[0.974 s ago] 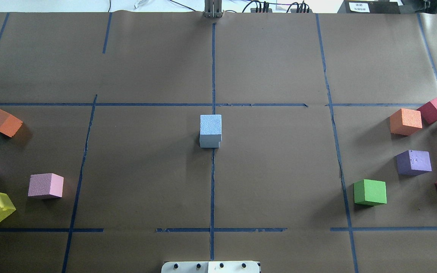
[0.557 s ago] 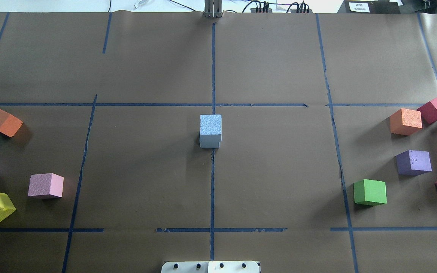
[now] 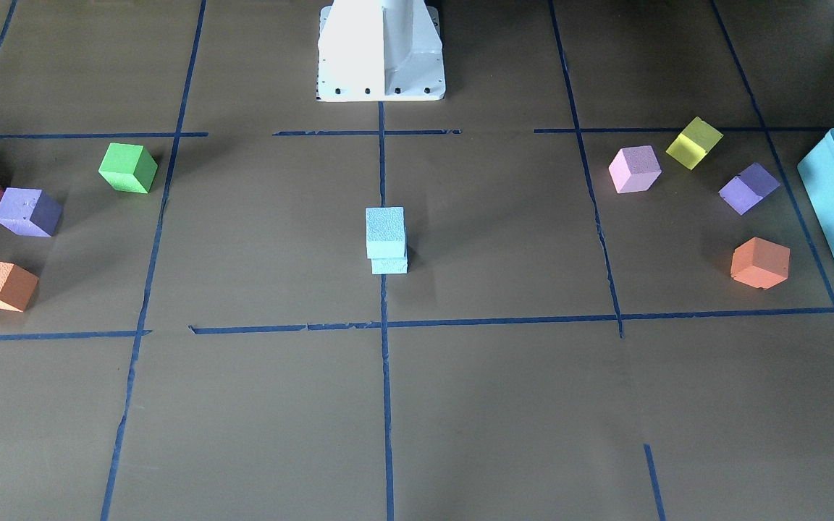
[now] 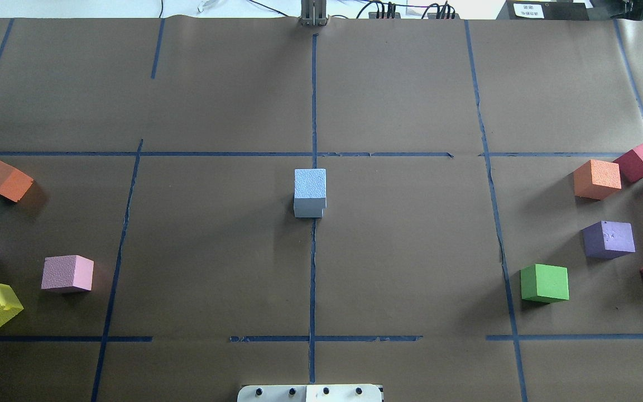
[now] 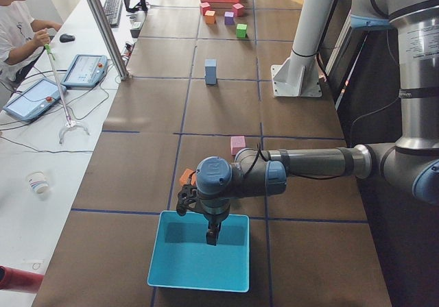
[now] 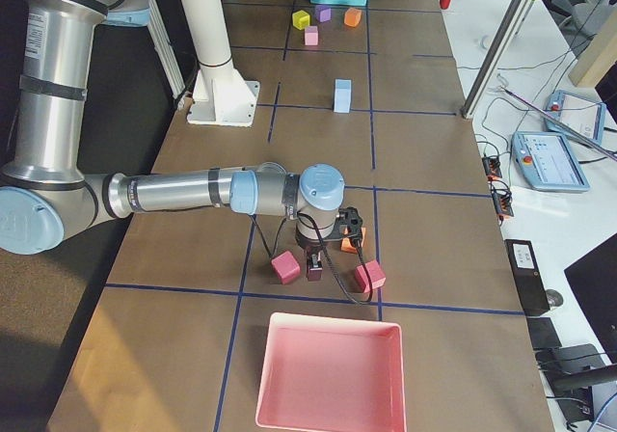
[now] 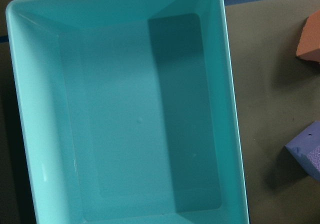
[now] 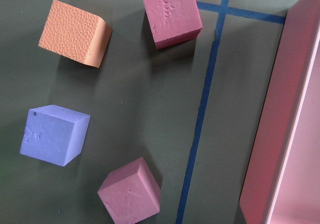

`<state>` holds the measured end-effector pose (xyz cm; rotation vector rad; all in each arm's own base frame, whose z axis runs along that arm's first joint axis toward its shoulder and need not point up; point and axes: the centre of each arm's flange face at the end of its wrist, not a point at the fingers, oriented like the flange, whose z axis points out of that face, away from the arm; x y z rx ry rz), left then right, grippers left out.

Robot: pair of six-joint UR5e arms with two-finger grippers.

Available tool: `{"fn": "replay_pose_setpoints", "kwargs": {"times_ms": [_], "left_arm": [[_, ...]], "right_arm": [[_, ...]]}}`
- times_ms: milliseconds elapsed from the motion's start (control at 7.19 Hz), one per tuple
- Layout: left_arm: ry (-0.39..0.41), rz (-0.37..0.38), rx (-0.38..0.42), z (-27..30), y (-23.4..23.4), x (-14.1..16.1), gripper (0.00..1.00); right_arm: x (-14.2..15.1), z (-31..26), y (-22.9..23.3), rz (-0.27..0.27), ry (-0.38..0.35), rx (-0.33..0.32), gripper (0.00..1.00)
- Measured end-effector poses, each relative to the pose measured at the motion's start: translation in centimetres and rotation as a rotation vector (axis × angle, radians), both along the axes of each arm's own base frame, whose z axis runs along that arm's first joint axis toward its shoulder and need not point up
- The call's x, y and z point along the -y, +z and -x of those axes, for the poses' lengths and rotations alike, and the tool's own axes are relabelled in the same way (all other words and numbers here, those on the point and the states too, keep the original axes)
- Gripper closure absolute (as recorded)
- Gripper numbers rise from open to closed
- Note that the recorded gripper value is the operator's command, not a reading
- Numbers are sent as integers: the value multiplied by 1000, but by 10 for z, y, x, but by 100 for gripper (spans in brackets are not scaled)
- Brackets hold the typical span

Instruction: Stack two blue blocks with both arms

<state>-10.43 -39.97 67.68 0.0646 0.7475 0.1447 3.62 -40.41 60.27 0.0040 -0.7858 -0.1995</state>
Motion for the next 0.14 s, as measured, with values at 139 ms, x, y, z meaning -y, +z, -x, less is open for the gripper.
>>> {"fn": "replay_pose_setpoints", "kwargs": {"times_ms": [139], "left_arm": [[0, -3, 0, 0, 0, 0, 0]], "right_arm": [[0, 0, 0, -1, 0, 1, 0]]}}
